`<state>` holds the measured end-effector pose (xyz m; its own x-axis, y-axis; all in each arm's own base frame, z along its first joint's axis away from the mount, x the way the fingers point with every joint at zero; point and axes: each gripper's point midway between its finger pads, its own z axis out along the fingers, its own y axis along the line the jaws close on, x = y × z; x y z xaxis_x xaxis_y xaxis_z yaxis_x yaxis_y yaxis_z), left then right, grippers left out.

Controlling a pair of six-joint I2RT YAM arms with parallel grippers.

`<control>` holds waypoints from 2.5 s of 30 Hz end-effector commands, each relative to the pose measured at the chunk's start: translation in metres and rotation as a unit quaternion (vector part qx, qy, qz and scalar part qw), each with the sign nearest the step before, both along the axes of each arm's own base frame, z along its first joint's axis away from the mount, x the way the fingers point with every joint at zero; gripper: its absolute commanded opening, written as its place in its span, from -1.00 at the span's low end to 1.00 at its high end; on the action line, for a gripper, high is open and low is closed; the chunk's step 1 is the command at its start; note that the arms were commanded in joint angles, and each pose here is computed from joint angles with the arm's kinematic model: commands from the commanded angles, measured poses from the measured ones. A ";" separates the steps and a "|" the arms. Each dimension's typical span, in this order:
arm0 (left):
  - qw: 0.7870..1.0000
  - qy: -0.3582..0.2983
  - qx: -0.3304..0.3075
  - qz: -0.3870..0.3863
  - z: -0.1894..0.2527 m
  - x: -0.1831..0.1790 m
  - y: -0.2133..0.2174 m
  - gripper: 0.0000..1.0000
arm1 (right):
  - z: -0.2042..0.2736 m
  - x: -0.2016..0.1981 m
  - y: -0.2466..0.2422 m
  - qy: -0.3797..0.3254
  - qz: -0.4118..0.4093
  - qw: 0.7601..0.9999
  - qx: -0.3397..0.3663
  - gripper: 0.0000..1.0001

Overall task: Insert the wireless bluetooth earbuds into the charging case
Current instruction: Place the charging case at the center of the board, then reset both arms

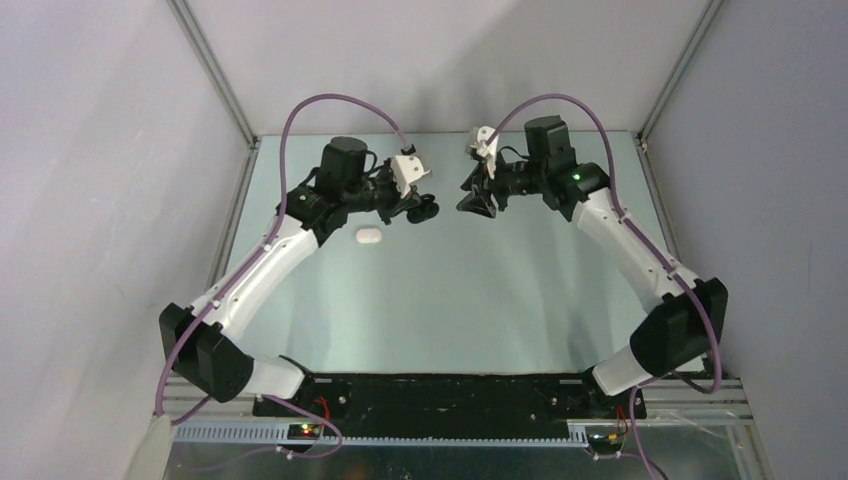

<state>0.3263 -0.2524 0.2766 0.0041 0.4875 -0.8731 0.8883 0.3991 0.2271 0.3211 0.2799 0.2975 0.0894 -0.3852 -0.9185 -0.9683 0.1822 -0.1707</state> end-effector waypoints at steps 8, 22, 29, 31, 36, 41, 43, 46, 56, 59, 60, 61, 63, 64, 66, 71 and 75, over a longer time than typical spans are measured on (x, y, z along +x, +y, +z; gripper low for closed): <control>0.994 0.061 0.007 -0.093 -0.070 0.001 -0.011 -1.00 | -0.026 0.011 0.003 0.173 -0.017 0.983 0.054 0.05; 0.970 0.201 0.021 -0.135 -0.173 0.012 -0.044 -0.94 | -0.061 0.016 -0.025 0.222 -0.069 0.972 0.026 0.05; 0.968 0.236 0.018 -0.080 -0.177 0.031 -0.045 0.20 | -0.073 0.018 -0.035 0.228 -0.082 0.970 0.017 0.04; 0.971 0.236 0.001 -0.046 -0.159 0.047 -0.041 0.41 | -0.078 0.021 -0.037 0.225 -0.083 0.971 0.011 0.04; 0.978 0.198 -0.058 0.009 -0.089 0.079 -0.018 0.44 | -0.096 0.025 -0.035 0.210 -0.070 0.975 -0.013 0.04; 0.975 0.184 -0.099 0.076 -0.039 0.076 0.010 0.44 | -0.107 0.026 -0.024 0.179 -0.052 0.981 -0.051 0.03; 0.974 0.166 -0.107 0.106 -0.020 0.069 0.023 0.44 | -0.097 0.030 -0.019 0.168 -0.060 0.983 -0.048 0.04; 0.974 0.108 -0.110 0.167 0.014 0.061 0.052 0.46 | -0.063 0.048 -0.021 0.152 -0.105 0.983 -0.018 0.31; 0.940 -0.007 -0.104 0.324 0.064 0.055 0.139 0.99 | 0.047 0.128 -0.103 0.108 -0.408 0.901 0.102 0.99; 0.904 0.031 -0.126 0.408 0.045 0.063 0.164 0.99 | 0.048 0.134 -0.129 0.080 -0.494 0.861 0.086 0.99; 0.894 0.049 -0.134 0.424 0.035 0.064 0.170 0.99 | 0.040 0.134 -0.137 0.076 -0.514 0.851 0.074 0.99; 0.890 0.063 -0.147 0.427 0.032 0.063 0.169 0.99 | 0.040 0.132 -0.139 0.072 -0.516 0.850 0.073 0.99; 0.889 0.071 -0.147 0.427 0.021 0.063 0.170 0.99 | 0.028 0.131 -0.141 0.074 -0.520 0.849 0.063 0.99; 0.890 0.070 -0.147 0.425 0.021 0.064 0.170 0.99 | 0.024 0.131 -0.140 0.080 -0.516 0.851 0.059 0.99; 0.894 0.070 -0.140 0.419 0.018 0.064 0.169 0.99 | 0.021 0.132 -0.135 0.087 -0.510 0.854 0.060 0.99; 0.890 0.063 -0.122 0.436 0.011 0.069 0.177 0.99 | 0.022 0.140 -0.123 0.094 -0.495 0.861 0.068 0.99; 0.891 0.065 -0.113 0.435 0.005 0.070 0.178 0.99 | 0.010 0.138 -0.108 0.106 -0.475 0.872 0.054 0.99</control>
<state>0.3888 -0.0779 0.2710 -0.4376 0.0720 -0.8963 0.2503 0.9671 -0.0445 0.4559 0.1551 0.2993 -0.4236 -0.1041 -0.8999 -0.3465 0.9364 0.0548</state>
